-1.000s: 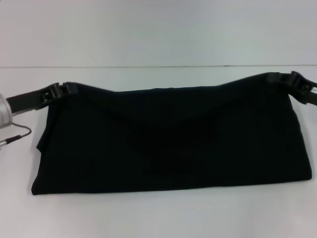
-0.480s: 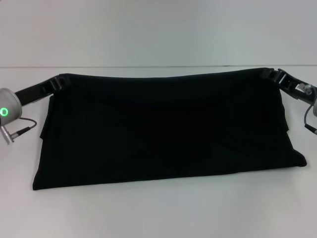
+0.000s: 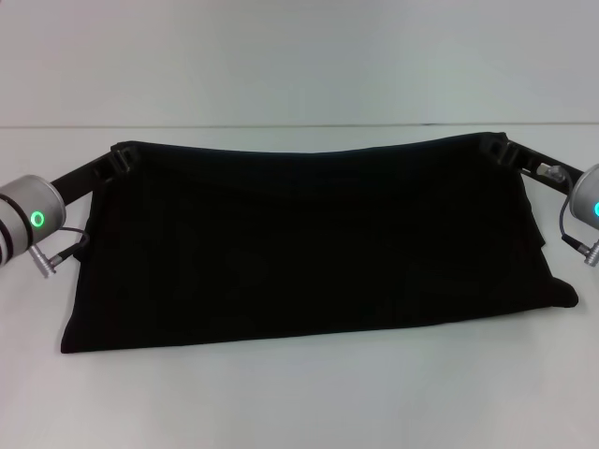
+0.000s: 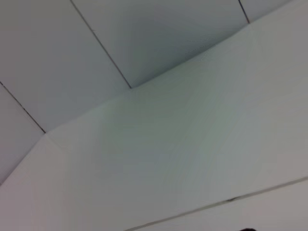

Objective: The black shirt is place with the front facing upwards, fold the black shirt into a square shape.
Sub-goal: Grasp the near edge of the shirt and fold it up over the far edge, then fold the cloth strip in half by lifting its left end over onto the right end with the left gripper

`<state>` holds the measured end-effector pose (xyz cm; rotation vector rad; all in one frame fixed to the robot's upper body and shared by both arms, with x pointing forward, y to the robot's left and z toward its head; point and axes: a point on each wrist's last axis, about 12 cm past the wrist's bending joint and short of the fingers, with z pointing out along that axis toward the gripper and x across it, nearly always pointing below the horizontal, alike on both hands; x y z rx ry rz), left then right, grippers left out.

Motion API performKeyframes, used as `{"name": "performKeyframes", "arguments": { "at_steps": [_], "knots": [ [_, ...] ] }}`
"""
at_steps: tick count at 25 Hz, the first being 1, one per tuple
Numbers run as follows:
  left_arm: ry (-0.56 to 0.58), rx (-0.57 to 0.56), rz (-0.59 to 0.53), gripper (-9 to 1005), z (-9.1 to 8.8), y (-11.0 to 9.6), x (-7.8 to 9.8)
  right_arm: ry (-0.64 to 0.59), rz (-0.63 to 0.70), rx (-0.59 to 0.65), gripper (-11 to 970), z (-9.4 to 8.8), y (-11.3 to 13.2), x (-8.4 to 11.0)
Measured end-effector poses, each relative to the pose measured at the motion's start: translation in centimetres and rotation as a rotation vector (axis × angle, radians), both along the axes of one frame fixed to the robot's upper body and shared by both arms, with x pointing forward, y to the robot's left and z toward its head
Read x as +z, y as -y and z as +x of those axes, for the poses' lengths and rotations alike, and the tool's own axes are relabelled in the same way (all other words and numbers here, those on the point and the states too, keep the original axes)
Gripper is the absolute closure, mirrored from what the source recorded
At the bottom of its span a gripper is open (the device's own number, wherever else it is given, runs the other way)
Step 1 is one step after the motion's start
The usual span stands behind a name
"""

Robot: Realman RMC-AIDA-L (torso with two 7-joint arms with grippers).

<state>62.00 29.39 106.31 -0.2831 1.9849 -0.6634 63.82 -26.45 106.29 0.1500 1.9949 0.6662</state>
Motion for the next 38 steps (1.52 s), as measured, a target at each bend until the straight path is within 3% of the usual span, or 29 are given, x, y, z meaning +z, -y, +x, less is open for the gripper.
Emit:
{"name": "performKeyframes", "arguments": {
  "at_steps": [4, 9, 16, 20, 21, 22, 25, 26, 27, 29, 34, 38],
  "knots": [
    [0.04, 0.023, -0.004, 932, -0.3, 0.5, -0.6, 0.026, -0.013, -0.008, 793, -0.1, -0.3, -0.2],
    [0.038, 0.067, -0.008, 801, -0.7, 0.1, -1.1, 0.036, -0.023, -0.009, 592, -0.5, 0.2, -0.5],
    [0.024, 0.097, -0.011, 586, -1.1, -0.4, -1.6, 0.049, -0.064, -0.006, 434, -0.9, 0.8, -0.9],
    [0.039, 0.058, -0.046, 441, -1.7, -0.4, -1.5, 0.069, -0.06, -0.011, 344, -1.5, 1.9, -0.8],
    [0.044, 0.049, -0.063, 402, -1.8, -0.5, -1.4, 0.085, -0.052, -0.001, 227, -1.8, 2.3, -0.7],
    [0.048, 0.033, -0.099, 364, -2.3, -0.8, -1.3, 0.113, -0.045, 0.032, 110, -2.3, 2.6, -0.5],
    [0.024, -0.01, -0.218, 243, -3.9, -2.6, -0.7, 0.211, -0.073, 0.205, 72, -4.3, 3.0, 0.0],
    [-0.002, -0.024, -0.256, 199, -4.5, -3.3, -0.4, 0.272, -0.114, 0.357, 60, -5.9, 2.7, 0.2],
    [-0.035, -0.03, -0.286, 154, -5.1, -4.1, -0.1, 0.272, -0.114, 0.357, 47, -5.9, 2.7, 0.2],
    [-0.098, -0.049, -0.327, 66, -6.4, -5.4, 0.4, 0.318, -0.157, 0.502, 35, -7.4, 2.2, 0.1],
    [-0.253, -0.052, -0.366, 61, -9.8, -8.5, 1.2, 0.382, -0.232, 0.68, 37, -9.8, 1.1, -0.8],
    [-0.343, -0.038, -0.346, 60, -11.3, -9.9, 1.4, 0.417, -0.285, 0.757, 35, -10.7, 0.1, -1.6]
  ]
}}
